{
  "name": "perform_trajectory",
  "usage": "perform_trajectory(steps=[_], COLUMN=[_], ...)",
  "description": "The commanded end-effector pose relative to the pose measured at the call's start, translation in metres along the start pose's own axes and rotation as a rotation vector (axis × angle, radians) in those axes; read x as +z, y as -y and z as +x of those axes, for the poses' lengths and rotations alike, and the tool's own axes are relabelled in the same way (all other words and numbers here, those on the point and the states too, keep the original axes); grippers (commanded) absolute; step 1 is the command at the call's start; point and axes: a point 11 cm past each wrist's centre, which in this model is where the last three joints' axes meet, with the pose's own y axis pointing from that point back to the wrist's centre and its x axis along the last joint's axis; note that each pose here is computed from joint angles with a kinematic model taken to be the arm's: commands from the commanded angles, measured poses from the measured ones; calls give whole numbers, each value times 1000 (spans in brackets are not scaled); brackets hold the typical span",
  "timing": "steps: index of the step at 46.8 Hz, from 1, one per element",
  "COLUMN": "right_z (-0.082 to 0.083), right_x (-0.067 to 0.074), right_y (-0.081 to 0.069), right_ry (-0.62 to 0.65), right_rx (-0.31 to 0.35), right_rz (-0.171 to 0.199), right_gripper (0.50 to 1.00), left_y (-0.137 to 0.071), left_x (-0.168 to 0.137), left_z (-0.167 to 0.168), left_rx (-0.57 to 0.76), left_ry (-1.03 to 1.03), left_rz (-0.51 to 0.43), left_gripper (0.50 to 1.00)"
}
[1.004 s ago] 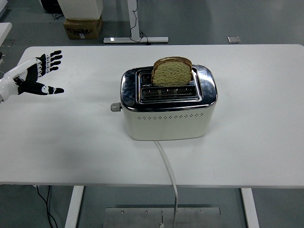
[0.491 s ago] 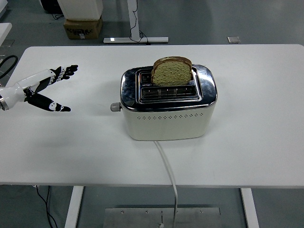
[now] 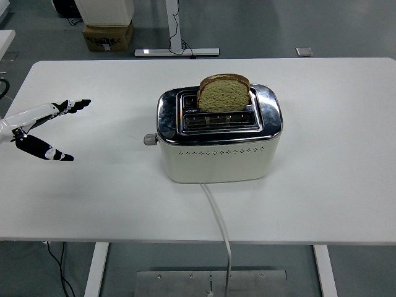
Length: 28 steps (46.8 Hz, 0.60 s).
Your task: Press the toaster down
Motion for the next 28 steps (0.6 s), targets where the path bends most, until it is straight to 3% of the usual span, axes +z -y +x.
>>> perform_trajectory(steps=[1, 28], right_z=[0, 0], right_x=[0, -1], right_y=[0, 0], right_ry=[0, 1], right_rx=[0, 0], right_rz=[0, 1], right_gripper=[1000, 1000], left_y=[0, 8], left_x=[0, 14], left_z=[0, -25], left_rx=[-3, -82], left_ry=[8, 131], left_rz=[1, -37], left_gripper=[1000, 1000])
